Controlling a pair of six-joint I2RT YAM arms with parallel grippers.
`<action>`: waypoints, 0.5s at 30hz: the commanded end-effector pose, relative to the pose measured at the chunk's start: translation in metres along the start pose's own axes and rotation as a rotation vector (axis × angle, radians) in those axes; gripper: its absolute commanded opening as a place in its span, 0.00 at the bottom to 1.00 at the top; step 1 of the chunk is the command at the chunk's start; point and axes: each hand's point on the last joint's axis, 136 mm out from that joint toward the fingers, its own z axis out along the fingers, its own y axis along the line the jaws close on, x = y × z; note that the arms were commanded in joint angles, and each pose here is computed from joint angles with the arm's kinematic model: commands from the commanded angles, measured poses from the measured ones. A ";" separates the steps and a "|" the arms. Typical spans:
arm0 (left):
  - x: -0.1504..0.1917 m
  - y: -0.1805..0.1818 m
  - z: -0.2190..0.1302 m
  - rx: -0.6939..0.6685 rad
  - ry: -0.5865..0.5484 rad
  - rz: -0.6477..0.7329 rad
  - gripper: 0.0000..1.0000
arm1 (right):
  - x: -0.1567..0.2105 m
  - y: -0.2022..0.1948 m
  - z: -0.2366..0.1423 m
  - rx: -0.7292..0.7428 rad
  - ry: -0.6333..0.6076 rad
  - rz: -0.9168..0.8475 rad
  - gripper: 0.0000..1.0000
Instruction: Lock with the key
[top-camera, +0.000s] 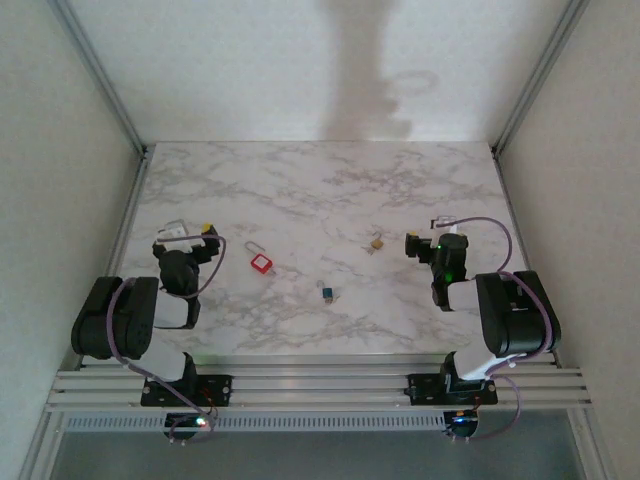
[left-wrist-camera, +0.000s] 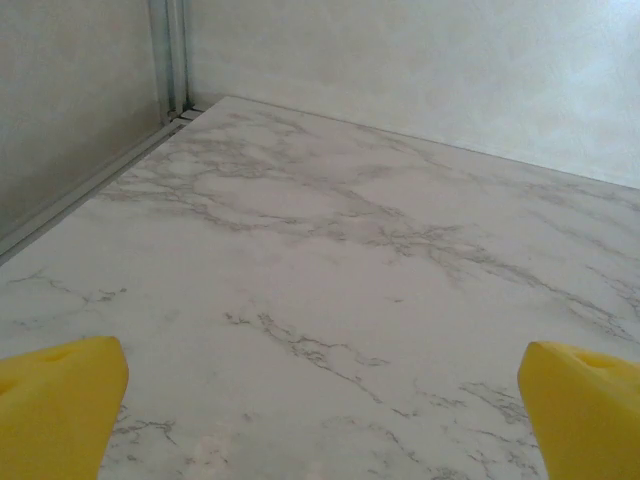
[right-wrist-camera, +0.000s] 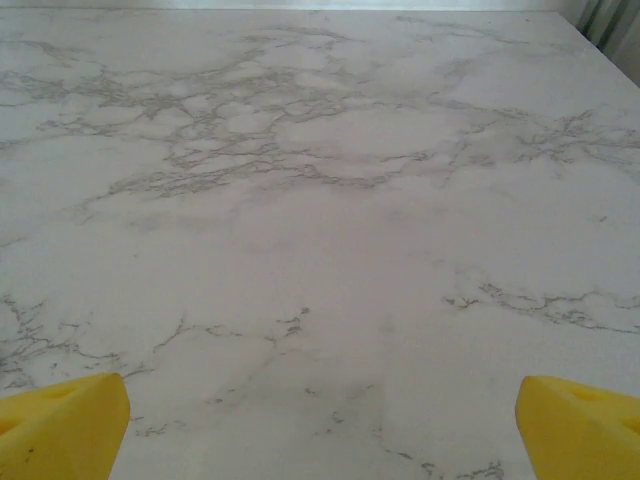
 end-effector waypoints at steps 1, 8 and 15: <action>-0.013 -0.003 0.004 0.014 -0.039 0.005 0.99 | -0.012 -0.004 0.002 0.020 -0.030 0.017 0.99; -0.013 -0.003 0.003 0.015 -0.039 0.005 1.00 | -0.011 -0.005 0.002 0.020 -0.028 0.017 0.99; -0.013 -0.003 0.004 0.015 -0.039 0.005 1.00 | -0.012 -0.005 0.002 0.020 -0.030 0.017 0.99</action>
